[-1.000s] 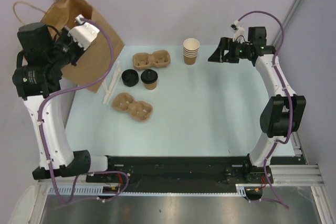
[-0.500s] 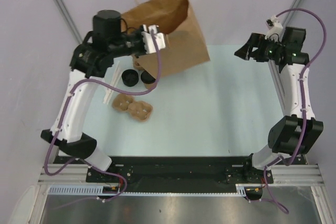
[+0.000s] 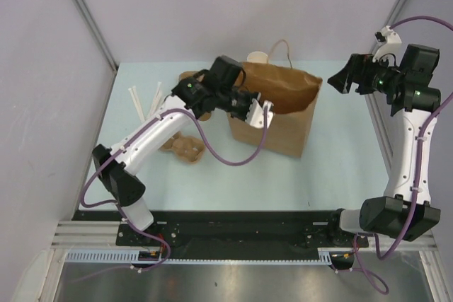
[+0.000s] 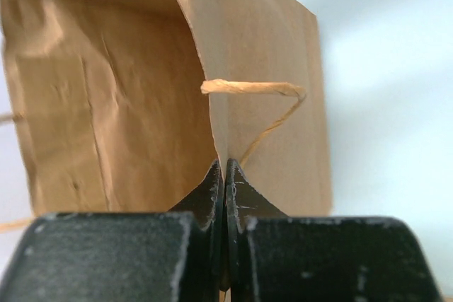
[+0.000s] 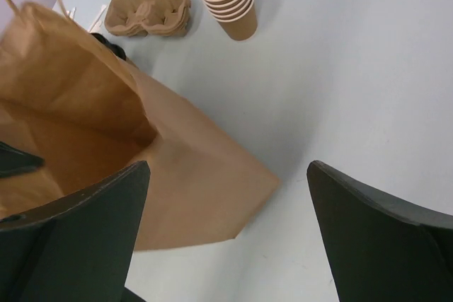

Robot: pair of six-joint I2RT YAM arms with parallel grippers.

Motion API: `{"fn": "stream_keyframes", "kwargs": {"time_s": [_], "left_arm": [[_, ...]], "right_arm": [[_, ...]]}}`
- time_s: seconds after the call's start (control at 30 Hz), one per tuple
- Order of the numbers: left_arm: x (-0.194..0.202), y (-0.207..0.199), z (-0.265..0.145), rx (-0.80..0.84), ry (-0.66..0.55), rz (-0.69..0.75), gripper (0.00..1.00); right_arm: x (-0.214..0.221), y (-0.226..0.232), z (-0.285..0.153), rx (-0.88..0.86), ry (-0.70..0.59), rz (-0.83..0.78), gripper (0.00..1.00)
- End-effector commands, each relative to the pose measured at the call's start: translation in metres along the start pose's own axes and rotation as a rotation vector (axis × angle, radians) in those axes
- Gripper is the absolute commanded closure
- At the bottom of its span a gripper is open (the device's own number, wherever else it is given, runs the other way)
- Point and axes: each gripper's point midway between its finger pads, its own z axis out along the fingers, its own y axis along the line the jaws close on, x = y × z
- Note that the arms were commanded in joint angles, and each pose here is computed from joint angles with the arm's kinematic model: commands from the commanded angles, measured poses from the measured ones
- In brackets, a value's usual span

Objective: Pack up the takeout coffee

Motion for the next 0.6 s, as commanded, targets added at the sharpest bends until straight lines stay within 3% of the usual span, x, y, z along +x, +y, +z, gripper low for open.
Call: {"fn": "stream_keyframes", "kwargs": {"time_s": [0.0,0.33,0.57], "left_arm": [[-0.03,-0.012,0.002,0.003,-0.069,0.223,1.0],[-0.028,-0.043,0.008,0.105,-0.086,0.388,1.0],[-0.034,-0.051,0.006,0.13,-0.138,0.496,1.0]], "right_arm": [[0.002,0.021,-0.007,-0.052,0.014,-0.064,0.0],[0.004,0.078,0.024,-0.188,0.073,-0.249,0.0],[-0.039,0.109,0.023,-0.265,-0.032,-0.33,0.01]]}}
